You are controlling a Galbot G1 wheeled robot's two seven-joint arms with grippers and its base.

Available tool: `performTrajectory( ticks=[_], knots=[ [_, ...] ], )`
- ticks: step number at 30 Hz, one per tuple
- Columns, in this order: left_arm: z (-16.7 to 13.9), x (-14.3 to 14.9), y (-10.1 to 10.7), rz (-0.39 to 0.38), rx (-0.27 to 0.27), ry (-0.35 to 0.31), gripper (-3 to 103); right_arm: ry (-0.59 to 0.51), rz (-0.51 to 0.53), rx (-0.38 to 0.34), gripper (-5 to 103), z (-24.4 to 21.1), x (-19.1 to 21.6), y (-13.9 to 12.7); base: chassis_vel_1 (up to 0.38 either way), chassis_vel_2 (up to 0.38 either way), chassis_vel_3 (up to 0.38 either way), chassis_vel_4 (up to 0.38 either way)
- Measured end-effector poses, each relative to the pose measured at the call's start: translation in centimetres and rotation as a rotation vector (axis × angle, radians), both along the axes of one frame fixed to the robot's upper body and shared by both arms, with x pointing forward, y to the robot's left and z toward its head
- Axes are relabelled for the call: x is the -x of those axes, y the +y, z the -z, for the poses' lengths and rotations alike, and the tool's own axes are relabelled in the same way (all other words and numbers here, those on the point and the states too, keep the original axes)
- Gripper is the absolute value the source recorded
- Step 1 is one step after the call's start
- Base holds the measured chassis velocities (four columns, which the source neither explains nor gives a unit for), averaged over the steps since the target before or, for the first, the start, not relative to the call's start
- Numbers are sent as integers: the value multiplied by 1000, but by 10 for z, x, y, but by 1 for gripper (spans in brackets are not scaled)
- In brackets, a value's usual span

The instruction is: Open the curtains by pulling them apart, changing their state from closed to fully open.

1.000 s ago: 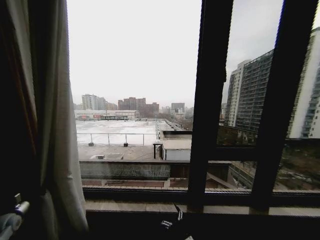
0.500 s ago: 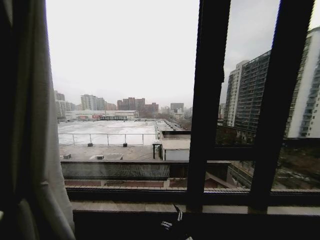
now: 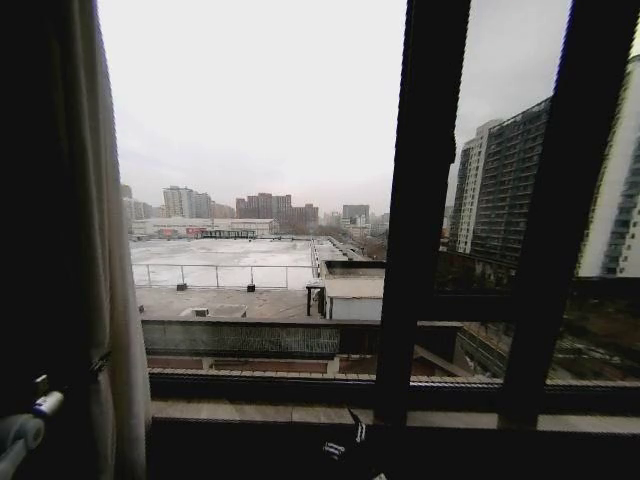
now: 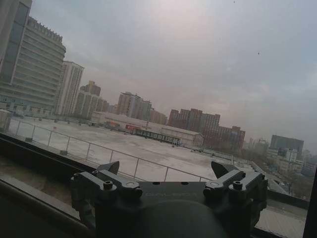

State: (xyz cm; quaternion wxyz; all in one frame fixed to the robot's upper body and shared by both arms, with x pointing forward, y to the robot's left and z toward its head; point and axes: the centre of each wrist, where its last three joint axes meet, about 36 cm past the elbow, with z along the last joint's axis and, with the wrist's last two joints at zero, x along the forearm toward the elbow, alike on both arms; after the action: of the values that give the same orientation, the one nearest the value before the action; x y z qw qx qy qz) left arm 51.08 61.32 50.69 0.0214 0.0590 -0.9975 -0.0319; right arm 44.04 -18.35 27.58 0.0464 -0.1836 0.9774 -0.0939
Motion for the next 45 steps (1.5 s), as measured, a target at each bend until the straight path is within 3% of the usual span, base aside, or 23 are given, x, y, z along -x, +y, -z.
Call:
performTrajectory(
  ticks=[4, 9, 10, 12, 15, 21, 24, 31, 36, 39, 45],
  knots=[
    [-9, -1, -11, 33, -2, 9, 57, -1, -4, 0, 100, 0, 0, 1, 0, 0, 0, 0],
    [-13, 4, -32, 64, 0, 16, 78, -1, -8, 0, 100, -3, -1, 4, 0, 0, 0, 0],
    [-13, 4, -32, 64, 0, 16, 78, -1, -8, 0, 100, -3, -1, 4, 0, 0, 0, 0],
    [-13, 8, -43, 72, 8, 19, 94, 4, -6, -1, 100, -5, -1, 4, 0, 0, 0, 0],
    [-13, 10, -50, 55, 13, 29, 98, 7, -3, -9, 100, -7, -2, 4, 0, 0, 0, 0],
    [-13, 14, -65, 20, 25, 43, 100, 6, 5, -21, 100, -11, -3, 3, 0, 0, 0, 0],
    [-12, 18, -95, -2, 37, 50, 100, -2, 22, -32, 100, -15, -2, -1, 0, 0, 0, 0],
    [-5, 28, -122, -52, 44, 46, 100, -15, 47, -44, 100, -28, -5, -7, 0, 0, 0, 0],
    [4, 49, -137, -45, 39, 20, 100, -26, 66, -47, 100, -38, -15, -9, 0, 0, 0, 0],
    [18, 70, -158, -32, 33, -28, 100, -13, 95, -56, 100, -42, -19, -6, 0, 0, 0, 0],
    [27, 74, -171, -22, 24, -51, 100, -17, 110, -57, 100, -47, -24, -10, 0, 0, 0, 0]
  ],
)
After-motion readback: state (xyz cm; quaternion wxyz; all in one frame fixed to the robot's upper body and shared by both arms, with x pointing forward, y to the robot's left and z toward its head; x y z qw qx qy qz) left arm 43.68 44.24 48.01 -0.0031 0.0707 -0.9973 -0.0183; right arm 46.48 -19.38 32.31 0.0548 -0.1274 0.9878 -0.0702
